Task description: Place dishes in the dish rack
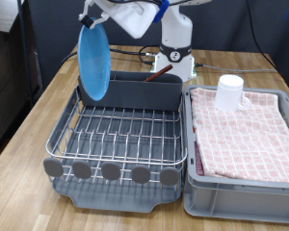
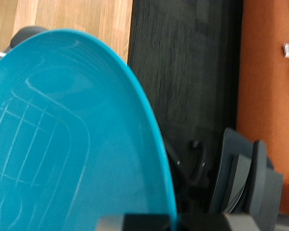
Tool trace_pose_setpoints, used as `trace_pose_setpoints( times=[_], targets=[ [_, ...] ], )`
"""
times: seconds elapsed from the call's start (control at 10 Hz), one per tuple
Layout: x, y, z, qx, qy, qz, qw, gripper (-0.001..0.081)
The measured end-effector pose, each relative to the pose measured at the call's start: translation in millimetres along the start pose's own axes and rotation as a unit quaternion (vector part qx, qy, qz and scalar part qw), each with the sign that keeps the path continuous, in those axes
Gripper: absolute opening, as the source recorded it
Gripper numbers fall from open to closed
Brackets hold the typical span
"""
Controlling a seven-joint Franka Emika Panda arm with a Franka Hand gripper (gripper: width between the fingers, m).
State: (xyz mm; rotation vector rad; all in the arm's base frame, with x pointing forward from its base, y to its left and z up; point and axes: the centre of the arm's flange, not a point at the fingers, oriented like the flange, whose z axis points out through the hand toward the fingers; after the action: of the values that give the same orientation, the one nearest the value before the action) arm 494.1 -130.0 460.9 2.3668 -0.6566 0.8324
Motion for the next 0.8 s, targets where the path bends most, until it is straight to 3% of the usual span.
trace_pose_setpoints(
  times=[0.2,0.8],
  targets=[
    [0.4,-1.6,1.4,0.006,0.021,-0.021,0.9995,0.0016],
    [2.9,7.1,6.6,0.002,0.035,-0.055,0.9979,0.0016]
  ],
)
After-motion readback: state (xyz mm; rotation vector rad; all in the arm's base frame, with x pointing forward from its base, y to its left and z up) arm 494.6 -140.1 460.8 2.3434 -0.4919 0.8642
